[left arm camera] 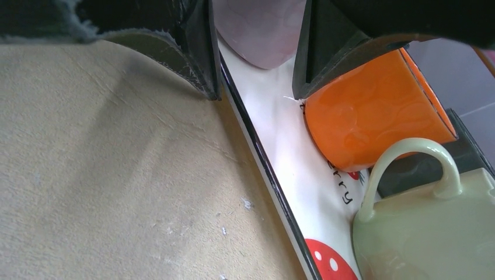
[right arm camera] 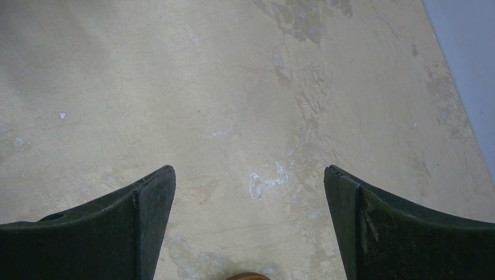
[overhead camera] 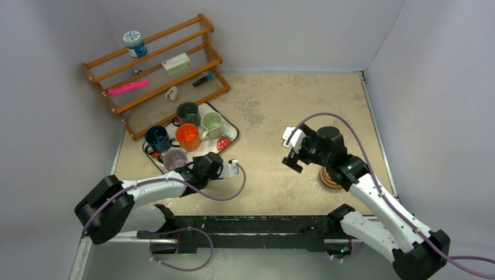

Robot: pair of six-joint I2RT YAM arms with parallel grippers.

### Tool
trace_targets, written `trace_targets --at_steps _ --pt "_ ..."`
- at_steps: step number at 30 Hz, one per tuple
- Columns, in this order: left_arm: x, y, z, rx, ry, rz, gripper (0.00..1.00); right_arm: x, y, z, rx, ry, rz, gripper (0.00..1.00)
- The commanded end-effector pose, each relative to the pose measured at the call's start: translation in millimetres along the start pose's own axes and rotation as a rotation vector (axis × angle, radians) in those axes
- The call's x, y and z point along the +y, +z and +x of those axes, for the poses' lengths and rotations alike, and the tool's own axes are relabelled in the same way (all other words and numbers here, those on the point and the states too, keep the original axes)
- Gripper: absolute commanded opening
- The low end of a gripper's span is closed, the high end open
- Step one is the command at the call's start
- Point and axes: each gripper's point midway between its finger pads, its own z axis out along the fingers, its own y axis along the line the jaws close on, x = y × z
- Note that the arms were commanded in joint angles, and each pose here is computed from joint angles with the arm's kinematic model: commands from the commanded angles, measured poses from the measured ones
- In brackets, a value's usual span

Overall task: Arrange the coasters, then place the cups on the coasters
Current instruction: Move the tray to the center of the board.

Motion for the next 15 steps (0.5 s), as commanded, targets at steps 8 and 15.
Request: trace_targets --at_steps 8,15 --pt "5 -21 -10 -0.103 -0.016 0.042 0.45 0 0 -7 -0.022 -0.012 -0.010 0.99" --pt "-8 -22 -31 -0.195 -0.035 0.131 0.39 0 -1 -8 -0.022 -0.011 -0.009 0.99"
